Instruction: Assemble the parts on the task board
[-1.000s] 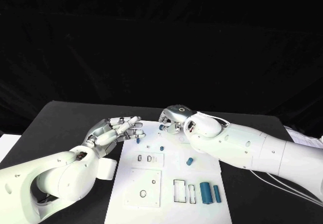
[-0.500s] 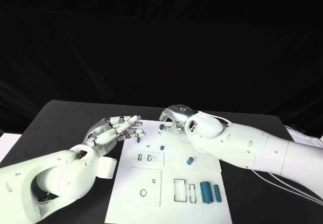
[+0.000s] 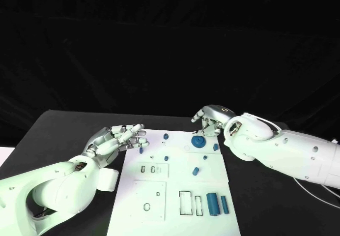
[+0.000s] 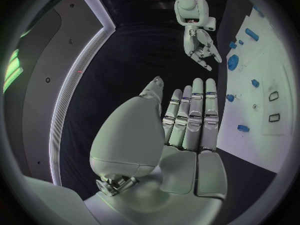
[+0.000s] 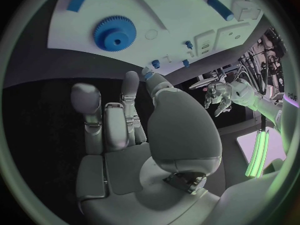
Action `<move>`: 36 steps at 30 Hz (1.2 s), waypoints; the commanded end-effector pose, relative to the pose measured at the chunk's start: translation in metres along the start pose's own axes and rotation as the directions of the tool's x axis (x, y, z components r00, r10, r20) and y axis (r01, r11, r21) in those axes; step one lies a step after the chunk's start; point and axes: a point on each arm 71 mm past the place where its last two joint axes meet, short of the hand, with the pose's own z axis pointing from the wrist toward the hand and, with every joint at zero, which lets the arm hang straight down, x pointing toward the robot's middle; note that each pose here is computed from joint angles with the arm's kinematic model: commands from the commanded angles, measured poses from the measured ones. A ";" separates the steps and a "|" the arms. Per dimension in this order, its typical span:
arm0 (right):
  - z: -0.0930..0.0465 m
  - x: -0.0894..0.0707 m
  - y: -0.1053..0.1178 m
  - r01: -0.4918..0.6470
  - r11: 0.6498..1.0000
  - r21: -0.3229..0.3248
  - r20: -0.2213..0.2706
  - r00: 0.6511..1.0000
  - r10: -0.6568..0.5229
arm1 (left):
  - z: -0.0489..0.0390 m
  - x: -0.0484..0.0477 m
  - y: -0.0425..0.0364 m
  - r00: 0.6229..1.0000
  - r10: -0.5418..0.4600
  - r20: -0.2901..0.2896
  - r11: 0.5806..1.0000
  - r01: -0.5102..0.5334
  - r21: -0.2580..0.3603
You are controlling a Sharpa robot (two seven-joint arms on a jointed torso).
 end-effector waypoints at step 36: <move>0.002 0.042 -0.011 -0.078 0.986 0.150 -0.142 0.985 0.100 | 0.0034 0.0014 0.0004 1.000 -0.018 -0.020 1.000 0.018 0.000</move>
